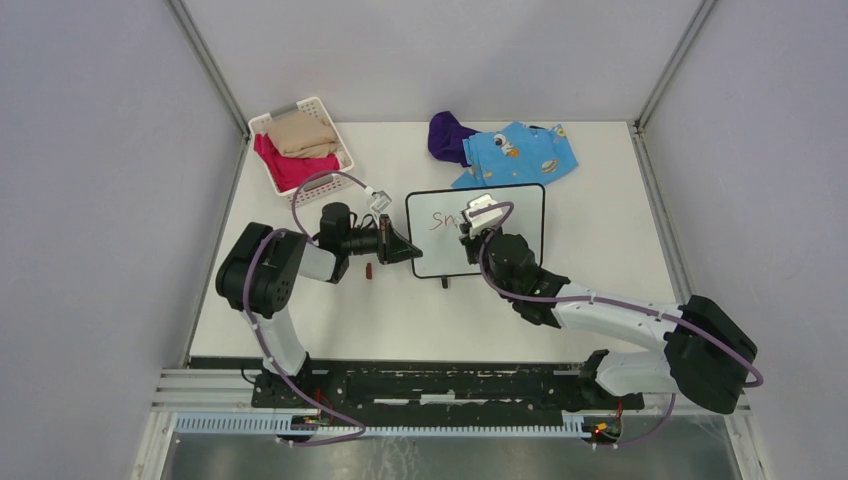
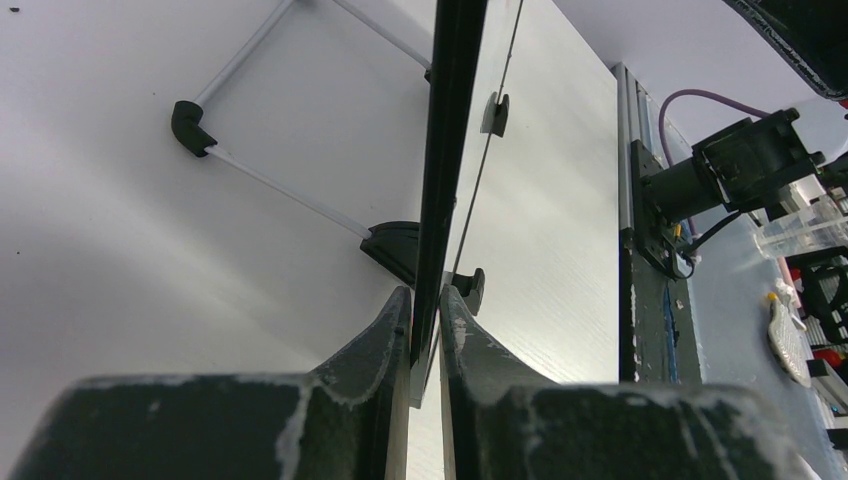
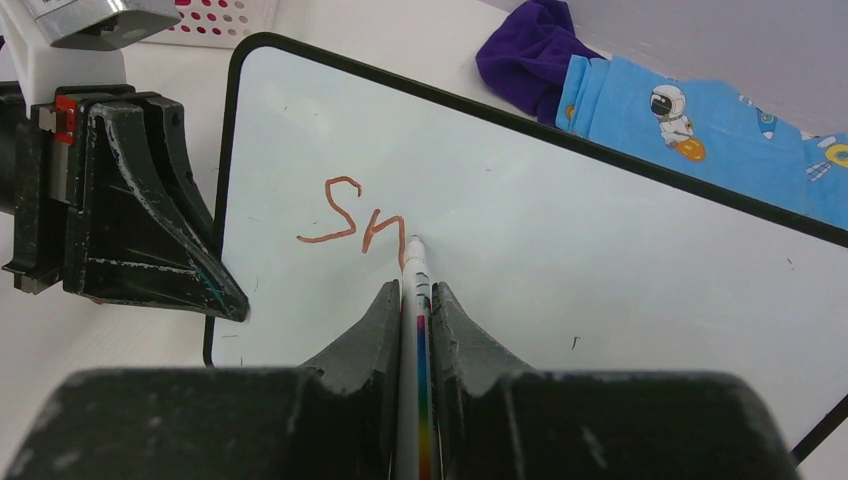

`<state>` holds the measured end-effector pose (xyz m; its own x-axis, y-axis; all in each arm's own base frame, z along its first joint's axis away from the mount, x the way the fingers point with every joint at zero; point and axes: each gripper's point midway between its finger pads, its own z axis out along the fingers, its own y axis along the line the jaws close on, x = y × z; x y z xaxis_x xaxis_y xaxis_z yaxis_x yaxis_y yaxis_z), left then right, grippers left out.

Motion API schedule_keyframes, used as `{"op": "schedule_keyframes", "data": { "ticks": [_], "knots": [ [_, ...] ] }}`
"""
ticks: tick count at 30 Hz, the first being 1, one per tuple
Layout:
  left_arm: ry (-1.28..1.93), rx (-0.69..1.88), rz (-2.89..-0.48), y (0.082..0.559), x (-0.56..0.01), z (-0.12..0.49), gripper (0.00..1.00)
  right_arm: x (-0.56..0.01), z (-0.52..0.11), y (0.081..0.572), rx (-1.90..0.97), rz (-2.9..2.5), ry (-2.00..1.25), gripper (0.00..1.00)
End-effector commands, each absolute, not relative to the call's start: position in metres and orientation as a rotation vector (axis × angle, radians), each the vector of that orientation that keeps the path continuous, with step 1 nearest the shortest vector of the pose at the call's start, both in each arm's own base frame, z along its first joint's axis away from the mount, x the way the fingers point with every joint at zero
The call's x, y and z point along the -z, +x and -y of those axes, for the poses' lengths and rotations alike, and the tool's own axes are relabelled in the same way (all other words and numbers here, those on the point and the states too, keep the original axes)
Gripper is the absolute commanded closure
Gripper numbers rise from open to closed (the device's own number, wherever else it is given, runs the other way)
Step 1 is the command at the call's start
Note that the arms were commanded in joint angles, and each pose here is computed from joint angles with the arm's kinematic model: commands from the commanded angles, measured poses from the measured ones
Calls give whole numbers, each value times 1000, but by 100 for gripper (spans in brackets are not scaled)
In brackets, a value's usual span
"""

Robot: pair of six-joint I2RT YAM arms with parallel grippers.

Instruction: Write a sentence on the whiteboard

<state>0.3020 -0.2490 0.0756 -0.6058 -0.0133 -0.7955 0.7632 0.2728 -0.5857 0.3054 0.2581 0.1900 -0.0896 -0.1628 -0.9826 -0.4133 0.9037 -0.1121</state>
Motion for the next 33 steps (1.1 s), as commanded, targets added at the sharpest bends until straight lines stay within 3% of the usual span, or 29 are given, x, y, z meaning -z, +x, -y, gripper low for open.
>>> {"op": "schedule_keyframes", "data": {
  "ticks": [1,33],
  "knots": [
    [673,1317,-1849,314,-72,245,98,-213,-255,316,-213,-1622,-386,100],
    [674,1315,-1855,314,-71,245,98,-184,-233,301,-223,-1674,-388,100]
  ]
}}
